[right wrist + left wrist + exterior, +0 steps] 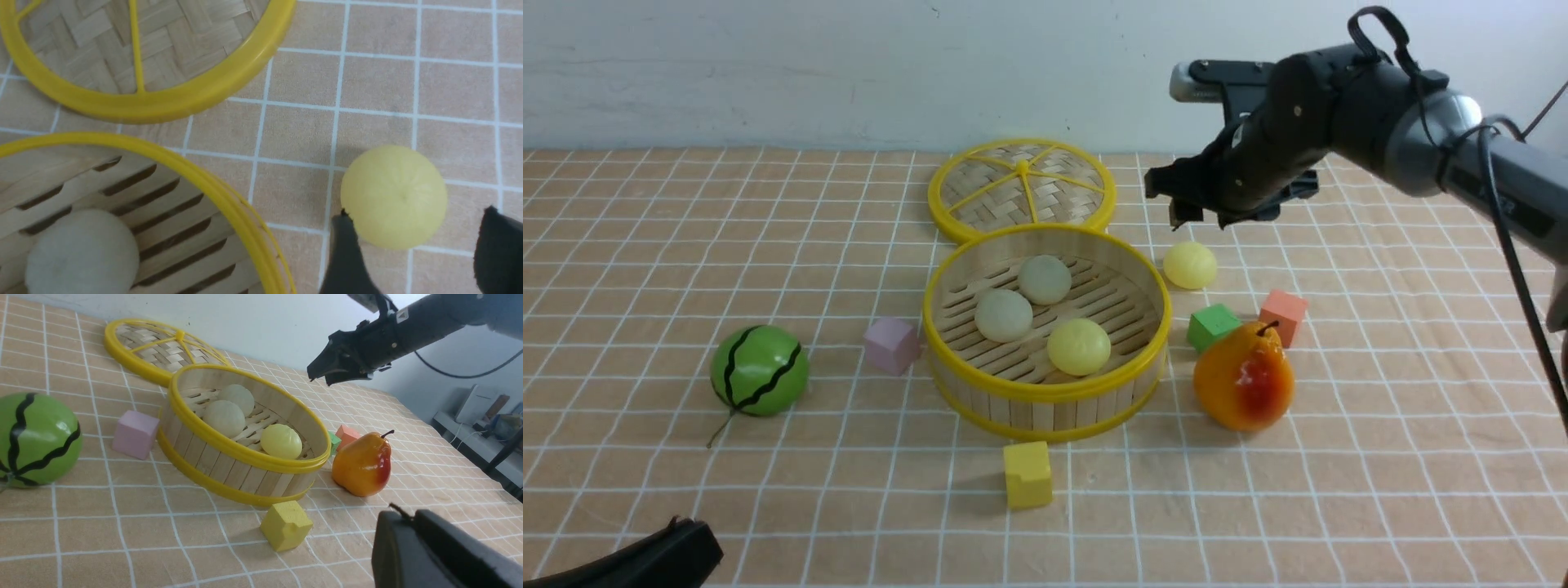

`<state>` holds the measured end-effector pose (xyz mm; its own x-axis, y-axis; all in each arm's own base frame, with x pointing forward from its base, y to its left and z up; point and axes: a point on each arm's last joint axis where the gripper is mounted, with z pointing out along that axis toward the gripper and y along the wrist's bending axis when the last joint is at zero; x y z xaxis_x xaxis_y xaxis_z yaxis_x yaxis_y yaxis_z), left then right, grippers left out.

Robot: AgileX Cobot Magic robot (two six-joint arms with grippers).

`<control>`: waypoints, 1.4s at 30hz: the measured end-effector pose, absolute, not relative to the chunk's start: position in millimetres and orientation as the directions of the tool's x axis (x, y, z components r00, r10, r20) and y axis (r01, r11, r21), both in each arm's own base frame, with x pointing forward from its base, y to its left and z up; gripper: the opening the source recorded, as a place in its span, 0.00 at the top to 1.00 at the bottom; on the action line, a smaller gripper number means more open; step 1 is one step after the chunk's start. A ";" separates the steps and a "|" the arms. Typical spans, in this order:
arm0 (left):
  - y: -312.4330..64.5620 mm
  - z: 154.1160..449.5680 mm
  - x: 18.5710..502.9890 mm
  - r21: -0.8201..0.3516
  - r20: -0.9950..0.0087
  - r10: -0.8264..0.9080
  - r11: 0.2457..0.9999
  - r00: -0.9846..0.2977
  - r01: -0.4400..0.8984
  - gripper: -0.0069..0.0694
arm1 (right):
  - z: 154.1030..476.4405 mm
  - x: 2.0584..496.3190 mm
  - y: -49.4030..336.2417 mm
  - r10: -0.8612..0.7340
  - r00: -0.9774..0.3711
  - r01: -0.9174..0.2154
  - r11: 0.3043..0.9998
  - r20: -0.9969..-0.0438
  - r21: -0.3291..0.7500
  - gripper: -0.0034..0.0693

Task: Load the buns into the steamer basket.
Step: Use the right arm to grab a steamed stuffed bun

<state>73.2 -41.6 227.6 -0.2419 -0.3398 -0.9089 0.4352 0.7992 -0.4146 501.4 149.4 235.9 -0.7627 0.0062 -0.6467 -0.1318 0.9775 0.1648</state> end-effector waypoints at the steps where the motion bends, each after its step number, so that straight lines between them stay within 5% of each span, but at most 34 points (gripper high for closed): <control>1: -41.6 227.6 73.2 -0.415 -0.909 -0.340 0.799 -0.242 0.435 0.86 | 230.2 505.0 147.4 0.016 -0.760 -0.127 0.977 -0.649 0.173 0.39; 11: -41.6 227.6 73.2 -0.415 -0.909 -0.340 0.799 -0.242 0.435 0.84 | 197.5 521.7 136.6 0.041 -0.739 -0.102 0.980 -0.672 0.172 0.39; 42: -41.6 227.6 73.2 -0.415 -0.909 -0.340 0.799 -0.242 0.435 0.80 | 169.3 530.7 137.4 0.045 -0.726 -0.101 0.980 -0.686 0.171 0.55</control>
